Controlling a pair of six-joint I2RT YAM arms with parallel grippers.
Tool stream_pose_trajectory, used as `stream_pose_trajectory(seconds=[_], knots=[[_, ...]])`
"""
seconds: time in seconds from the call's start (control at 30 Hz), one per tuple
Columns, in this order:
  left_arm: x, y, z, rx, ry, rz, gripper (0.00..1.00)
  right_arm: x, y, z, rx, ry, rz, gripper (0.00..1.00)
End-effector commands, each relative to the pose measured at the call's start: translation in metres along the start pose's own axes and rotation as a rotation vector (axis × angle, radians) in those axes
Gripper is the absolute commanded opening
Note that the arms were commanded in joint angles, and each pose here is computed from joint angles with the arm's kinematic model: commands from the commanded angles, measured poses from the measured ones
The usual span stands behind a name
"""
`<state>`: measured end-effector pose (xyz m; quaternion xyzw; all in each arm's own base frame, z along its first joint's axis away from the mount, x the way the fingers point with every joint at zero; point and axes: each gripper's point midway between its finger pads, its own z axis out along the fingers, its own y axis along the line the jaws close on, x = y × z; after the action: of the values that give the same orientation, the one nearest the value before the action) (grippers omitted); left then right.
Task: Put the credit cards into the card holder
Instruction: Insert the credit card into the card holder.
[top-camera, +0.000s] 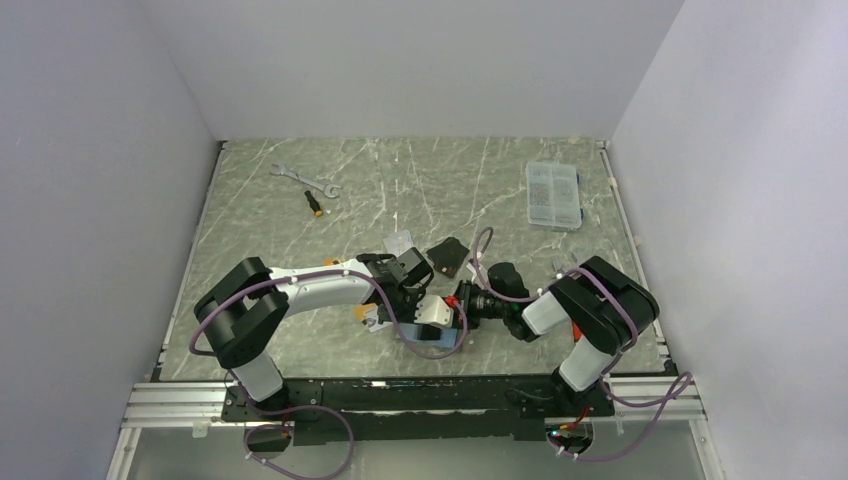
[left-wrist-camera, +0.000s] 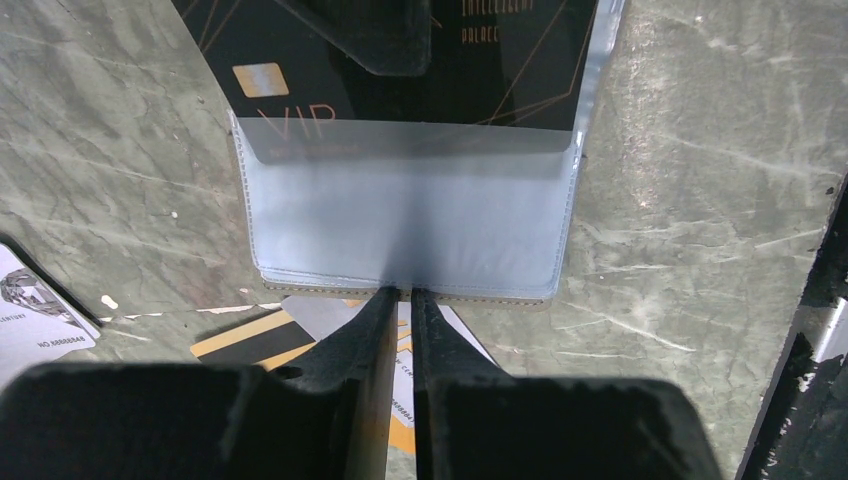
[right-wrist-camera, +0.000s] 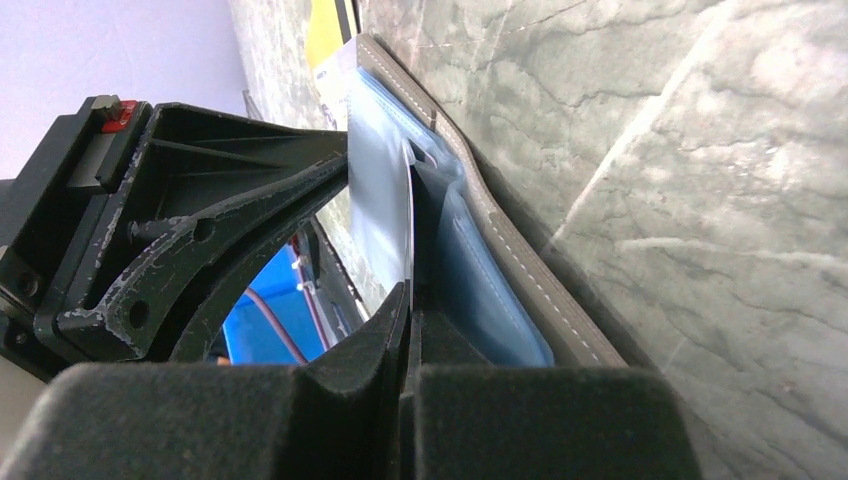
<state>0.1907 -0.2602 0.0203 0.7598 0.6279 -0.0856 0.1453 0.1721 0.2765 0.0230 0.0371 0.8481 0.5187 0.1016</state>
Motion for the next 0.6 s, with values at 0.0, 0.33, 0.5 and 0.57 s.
stream_pose_trajectory(seconds=[0.0,0.33,0.5,0.57], knots=[[0.001,-0.017,0.008,0.071,-0.003,0.006,0.14,0.002,-0.012,0.004,0.038,-0.068,-0.001,0.00],[-0.002,-0.020,0.007,0.080,-0.010,0.011,0.14,0.009,-0.025,0.003,0.162,-0.084,0.010,0.03],[-0.001,-0.021,0.006,0.077,-0.013,0.012,0.13,0.010,-0.033,-0.010,0.279,-0.089,-0.009,0.34],[-0.003,-0.019,0.004,0.064,-0.028,0.016,0.12,0.012,-0.033,-0.017,0.313,-0.090,-0.020,0.46]])
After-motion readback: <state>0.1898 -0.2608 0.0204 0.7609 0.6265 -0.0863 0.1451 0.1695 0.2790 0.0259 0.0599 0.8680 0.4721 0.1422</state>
